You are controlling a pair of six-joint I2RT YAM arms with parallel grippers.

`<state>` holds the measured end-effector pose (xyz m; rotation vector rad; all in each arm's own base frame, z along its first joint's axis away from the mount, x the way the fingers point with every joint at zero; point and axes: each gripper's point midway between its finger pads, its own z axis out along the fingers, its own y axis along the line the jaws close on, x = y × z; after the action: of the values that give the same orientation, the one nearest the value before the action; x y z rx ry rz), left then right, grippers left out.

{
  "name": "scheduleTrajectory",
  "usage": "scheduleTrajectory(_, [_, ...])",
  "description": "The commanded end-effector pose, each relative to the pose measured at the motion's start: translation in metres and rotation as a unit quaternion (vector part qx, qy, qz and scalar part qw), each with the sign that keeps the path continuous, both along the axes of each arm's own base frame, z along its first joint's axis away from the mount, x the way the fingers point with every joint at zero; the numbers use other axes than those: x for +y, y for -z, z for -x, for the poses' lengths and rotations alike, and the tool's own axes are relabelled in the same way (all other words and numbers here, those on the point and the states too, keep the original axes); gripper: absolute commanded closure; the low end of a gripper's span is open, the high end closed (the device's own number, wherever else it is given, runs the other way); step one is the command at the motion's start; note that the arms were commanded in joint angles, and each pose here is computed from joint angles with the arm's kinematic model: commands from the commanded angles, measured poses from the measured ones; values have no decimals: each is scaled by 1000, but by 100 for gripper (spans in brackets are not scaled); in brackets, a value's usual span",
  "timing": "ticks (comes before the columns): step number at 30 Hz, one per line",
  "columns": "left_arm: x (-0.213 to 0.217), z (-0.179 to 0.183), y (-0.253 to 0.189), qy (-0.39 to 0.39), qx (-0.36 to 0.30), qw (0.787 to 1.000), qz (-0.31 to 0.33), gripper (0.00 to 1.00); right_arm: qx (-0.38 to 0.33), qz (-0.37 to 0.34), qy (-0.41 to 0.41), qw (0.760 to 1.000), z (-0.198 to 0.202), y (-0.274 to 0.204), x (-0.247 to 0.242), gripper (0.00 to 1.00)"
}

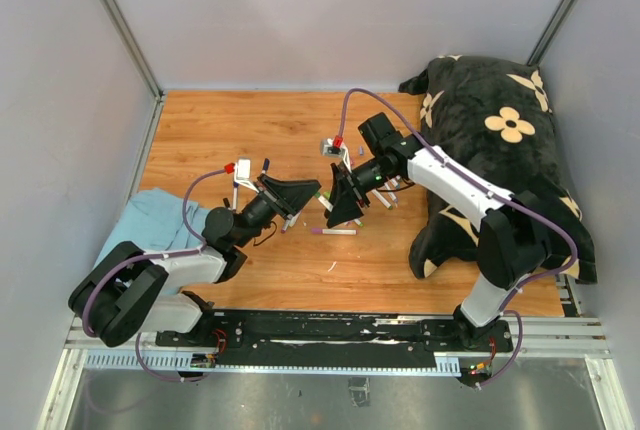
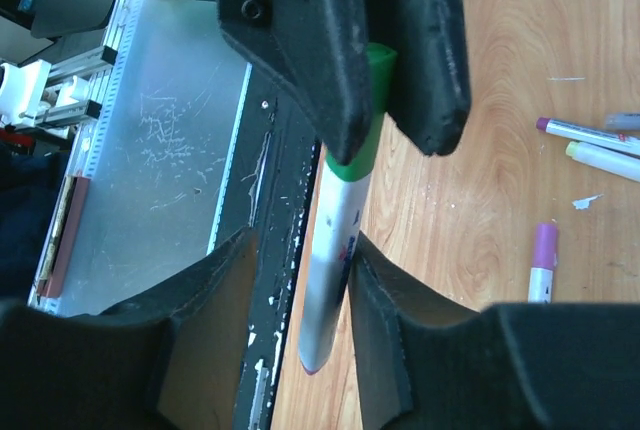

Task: Open the pen caps
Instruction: Open the pen cap from the pen.

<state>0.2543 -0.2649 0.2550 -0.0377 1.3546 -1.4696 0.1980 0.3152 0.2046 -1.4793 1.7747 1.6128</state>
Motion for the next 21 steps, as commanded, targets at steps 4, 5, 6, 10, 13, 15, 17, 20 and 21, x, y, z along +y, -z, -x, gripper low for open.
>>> scheduleTrajectory(4, [-2,6,-12,10,-25,1000,14,100,1,15,-2,1000,0,4,7,85])
scheduleTrajectory(5, [-2,6,-11,9,-23,1000,13,100,1,13,-3,1000,1,3,7,89])
scheduleTrajectory(6, [-2,7,-10,10,-23,1000,12,99,1,11,-4,1000,1,2,7,92])
scheduleTrajectory(10, [-5,9,-7,22,-22,999,6,81,-1,6,-5,1000,2,-1,7,99])
scheduleTrajectory(13, [-7,11,-3,30,-19,999,4,71,-1,4,-5,1000,2,-3,7,99])
scheduleTrajectory(15, [-6,13,-1,32,-16,999,4,65,0,4,-4,1000,1,-3,7,99])
scheduleTrajectory(17, [-6,14,0,34,-16,999,5,62,0,4,-3,1000,1,-3,6,99])
scheduleTrajectory(20, [-6,14,0,35,-16,999,4,61,1,5,-2,1000,0,-2,6,99])
scheduleTrajectory(21, [-6,14,0,34,-17,999,5,63,1,4,-2,1000,0,-2,6,99])
